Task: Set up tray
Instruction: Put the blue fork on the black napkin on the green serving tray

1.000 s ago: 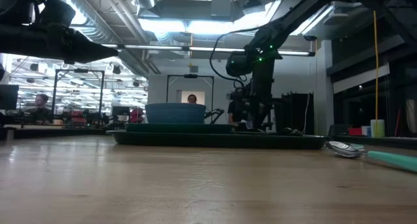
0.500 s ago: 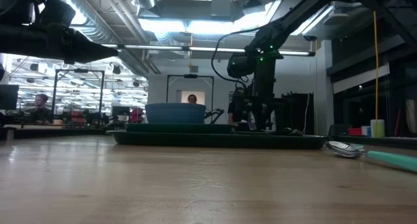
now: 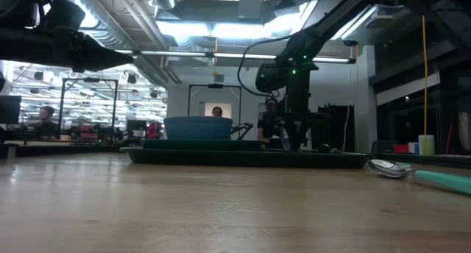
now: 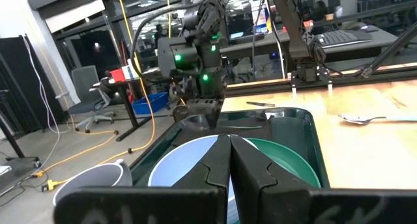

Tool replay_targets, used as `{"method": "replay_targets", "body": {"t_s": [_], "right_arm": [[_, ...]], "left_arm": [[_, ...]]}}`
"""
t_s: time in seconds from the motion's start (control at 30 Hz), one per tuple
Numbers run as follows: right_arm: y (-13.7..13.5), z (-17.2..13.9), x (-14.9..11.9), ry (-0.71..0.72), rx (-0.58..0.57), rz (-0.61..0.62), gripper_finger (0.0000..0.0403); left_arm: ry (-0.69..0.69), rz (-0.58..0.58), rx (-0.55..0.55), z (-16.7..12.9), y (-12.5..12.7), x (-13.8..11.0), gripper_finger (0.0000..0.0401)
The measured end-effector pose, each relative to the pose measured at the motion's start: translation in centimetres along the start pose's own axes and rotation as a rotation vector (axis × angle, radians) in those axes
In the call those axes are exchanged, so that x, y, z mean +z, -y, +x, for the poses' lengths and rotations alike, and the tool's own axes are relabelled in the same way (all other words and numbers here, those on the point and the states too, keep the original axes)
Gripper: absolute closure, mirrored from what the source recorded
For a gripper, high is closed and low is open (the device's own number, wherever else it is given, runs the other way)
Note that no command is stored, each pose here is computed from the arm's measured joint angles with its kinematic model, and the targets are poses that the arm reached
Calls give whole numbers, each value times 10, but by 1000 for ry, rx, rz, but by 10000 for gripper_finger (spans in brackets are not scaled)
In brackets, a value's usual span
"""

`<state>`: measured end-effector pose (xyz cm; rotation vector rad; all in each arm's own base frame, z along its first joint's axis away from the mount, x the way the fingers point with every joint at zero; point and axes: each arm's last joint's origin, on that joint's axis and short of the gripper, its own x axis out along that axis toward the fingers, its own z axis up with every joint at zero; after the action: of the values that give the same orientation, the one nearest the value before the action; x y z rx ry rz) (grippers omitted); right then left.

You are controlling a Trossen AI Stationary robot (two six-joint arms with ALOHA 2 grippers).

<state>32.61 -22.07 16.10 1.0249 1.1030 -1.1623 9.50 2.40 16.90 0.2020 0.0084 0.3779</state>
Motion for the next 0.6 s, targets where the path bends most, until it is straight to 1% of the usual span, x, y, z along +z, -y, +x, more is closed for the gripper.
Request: {"method": "replay_targets", "body": {"t_s": [0.2, 0.6], "right_arm": [[-2, 12, -1, -25, -4, -6, 391], [-3, 13, 0, -22, 3, -32, 391]], "left_arm": [[0, 0, 0, 0, 0, 0, 397], [0, 0, 0, 0, 0, 0, 397]]}}
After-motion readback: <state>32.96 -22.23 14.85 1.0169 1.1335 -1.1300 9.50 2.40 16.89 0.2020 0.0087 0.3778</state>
